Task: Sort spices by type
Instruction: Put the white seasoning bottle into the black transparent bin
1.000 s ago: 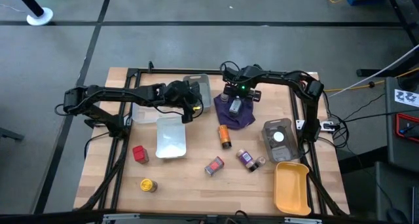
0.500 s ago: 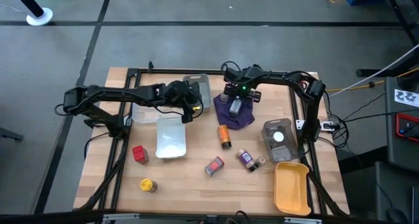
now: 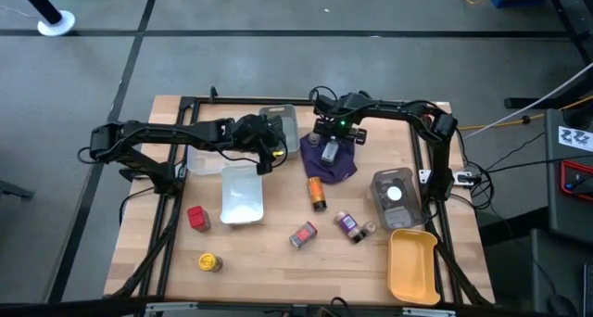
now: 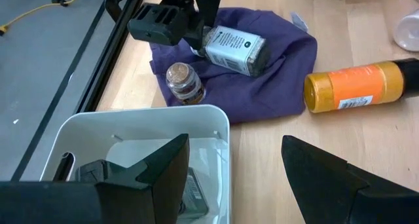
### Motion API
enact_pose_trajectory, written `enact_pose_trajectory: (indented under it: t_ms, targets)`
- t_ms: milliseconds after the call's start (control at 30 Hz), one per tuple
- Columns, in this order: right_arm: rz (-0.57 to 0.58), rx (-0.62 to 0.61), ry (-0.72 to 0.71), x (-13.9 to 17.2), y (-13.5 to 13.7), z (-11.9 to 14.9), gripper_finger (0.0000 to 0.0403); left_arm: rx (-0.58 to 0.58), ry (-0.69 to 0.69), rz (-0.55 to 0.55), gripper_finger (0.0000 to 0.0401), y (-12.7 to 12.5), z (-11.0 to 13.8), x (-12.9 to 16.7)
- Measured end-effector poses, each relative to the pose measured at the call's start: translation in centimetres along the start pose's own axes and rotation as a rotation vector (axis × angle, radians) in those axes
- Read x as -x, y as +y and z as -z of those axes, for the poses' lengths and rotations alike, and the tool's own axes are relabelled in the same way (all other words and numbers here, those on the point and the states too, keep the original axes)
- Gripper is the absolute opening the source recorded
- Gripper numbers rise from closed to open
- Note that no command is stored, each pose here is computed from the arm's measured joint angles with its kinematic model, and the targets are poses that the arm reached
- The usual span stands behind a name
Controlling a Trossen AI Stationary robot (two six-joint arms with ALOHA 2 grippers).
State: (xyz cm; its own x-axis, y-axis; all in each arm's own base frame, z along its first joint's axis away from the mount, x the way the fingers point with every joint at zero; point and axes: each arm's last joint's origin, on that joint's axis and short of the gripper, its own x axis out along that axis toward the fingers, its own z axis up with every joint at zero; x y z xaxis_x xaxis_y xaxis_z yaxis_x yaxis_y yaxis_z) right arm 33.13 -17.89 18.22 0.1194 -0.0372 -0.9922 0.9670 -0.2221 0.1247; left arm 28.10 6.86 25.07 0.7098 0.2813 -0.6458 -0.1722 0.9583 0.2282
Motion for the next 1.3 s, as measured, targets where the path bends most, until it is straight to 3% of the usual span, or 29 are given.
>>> enact_pose_trajectory:
  t_ms: [833,1300]
  targets:
    - [0.092,0.027,0.058,-1.7,-2.1,0.6,0.0214,-0.003,0.009,0.002,0.0227,0.0,0.1,0.0]
    - [0.122,0.138,0.046,-2.5,-2.1,0.5,0.0204,-0.003,0.009,0.002,0.0227,0.0,0.1,0.0]
